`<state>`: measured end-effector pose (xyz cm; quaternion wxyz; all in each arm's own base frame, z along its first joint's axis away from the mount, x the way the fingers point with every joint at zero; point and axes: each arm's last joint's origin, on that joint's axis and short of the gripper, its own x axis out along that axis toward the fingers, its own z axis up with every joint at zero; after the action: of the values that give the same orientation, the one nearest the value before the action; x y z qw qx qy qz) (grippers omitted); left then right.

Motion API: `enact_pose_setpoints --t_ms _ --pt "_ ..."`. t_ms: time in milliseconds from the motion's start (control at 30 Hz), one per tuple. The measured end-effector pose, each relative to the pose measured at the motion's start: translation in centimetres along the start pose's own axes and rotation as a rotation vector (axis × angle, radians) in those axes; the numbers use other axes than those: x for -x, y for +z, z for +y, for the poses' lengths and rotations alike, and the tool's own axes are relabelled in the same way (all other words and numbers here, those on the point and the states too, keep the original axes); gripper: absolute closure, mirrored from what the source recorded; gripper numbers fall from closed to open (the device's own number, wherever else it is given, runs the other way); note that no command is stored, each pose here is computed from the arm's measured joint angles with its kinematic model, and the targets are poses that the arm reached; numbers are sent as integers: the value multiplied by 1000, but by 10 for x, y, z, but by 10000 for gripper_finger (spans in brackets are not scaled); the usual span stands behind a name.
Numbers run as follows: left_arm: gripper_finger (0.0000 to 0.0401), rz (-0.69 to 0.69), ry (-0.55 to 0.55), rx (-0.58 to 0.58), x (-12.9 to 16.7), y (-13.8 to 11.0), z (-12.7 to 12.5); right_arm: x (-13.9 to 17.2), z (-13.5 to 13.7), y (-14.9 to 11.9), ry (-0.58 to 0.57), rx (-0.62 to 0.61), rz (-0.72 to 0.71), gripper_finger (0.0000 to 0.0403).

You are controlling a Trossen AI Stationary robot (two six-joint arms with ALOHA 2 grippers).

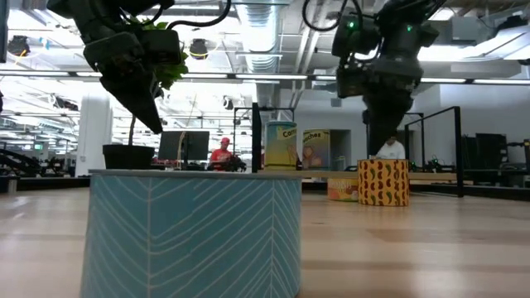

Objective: Pick and place cans onto a shelf
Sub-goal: Put the canned beans on the shelf

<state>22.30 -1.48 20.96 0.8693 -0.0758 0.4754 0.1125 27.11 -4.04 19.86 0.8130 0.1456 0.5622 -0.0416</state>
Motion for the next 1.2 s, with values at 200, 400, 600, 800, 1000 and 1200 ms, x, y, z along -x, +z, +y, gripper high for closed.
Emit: enact_pose_setpoints --t_ms 200,400,600,800,1000,1200 --pt "401 0 0 6 0 0 0 -6 -2 -8 -3 -4 28 301" --pt "401 -1 -1 6 0 0 0 -6 -2 -7 -4 -7 20 301" --pt "401 -3 3 2 0 0 0 -9 -2 -6 -5 -9 23 301" --pt "401 -14 16 1 0 1 0 -19 -1 -4 -2 -14 37 301" --pt "401 -34 12 3 0 3 0 -19 1 -3 -9 -18 20 304" --pt "401 -37 18 2 0 3 0 -18 0 -5 -21 -60 37 366"
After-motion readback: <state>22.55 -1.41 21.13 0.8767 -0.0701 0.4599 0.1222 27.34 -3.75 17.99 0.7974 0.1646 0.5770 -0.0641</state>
